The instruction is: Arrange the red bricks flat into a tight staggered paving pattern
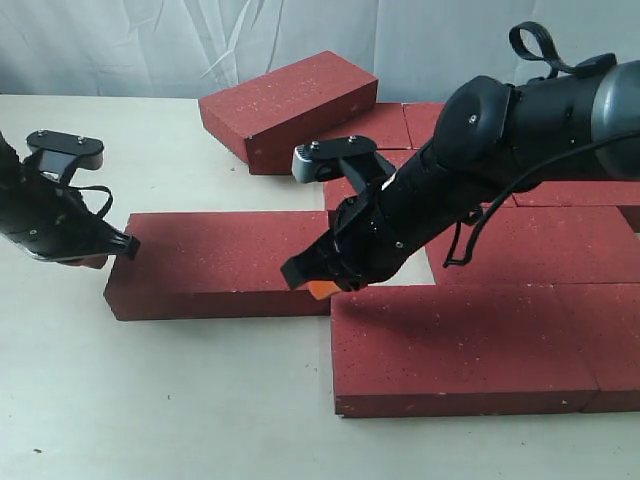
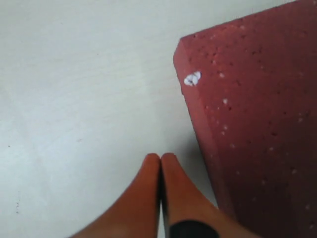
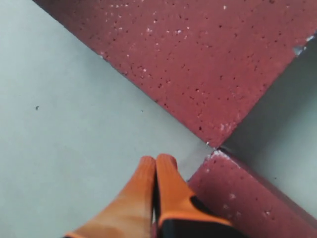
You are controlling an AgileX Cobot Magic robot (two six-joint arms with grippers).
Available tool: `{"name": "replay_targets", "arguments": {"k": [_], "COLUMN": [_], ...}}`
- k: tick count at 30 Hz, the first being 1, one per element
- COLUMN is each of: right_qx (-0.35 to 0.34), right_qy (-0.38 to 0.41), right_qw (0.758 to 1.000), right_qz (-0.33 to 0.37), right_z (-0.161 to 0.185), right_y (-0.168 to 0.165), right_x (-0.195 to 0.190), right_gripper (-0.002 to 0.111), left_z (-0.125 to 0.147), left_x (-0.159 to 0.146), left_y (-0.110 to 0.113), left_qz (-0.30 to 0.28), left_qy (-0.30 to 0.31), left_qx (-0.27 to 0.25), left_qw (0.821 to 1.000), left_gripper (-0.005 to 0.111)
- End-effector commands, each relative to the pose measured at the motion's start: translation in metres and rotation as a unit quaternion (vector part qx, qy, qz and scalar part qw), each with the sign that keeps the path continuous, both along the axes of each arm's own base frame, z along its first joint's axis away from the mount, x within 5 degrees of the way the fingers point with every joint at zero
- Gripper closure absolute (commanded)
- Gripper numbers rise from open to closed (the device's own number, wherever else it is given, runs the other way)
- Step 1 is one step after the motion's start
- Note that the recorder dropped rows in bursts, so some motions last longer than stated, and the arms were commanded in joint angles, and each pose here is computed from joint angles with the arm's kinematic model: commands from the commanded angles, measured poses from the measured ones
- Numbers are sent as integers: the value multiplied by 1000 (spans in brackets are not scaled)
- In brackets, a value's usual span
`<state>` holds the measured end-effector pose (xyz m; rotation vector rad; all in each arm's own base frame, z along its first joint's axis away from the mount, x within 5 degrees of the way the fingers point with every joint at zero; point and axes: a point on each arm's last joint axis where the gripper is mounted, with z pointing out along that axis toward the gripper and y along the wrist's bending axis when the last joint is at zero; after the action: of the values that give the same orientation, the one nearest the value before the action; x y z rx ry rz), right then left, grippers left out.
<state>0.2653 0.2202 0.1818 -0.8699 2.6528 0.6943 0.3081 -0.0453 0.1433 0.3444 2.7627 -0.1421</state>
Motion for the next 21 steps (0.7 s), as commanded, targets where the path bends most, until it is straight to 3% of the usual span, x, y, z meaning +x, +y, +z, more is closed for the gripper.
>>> {"name": "replay_targets", "arguments": {"k": [1,21], "right_qx": [-9,-24], "right_qy": [-17,-29], "right_qw": [1000,999], "right_qz": [0,-6], "right_z": [-8,-22], "right_y": [3,3], "right_x": [6,12], "right_gripper": [109,109], "left_z": [0,-14], "left_x": [3,15], "left_y": [0,-6], "left_qz": [15,26], "left_qy": [-7,19], "left_qx": [-8,-38], "left_qw": [1000,999], "left_gripper": [107,107]}}
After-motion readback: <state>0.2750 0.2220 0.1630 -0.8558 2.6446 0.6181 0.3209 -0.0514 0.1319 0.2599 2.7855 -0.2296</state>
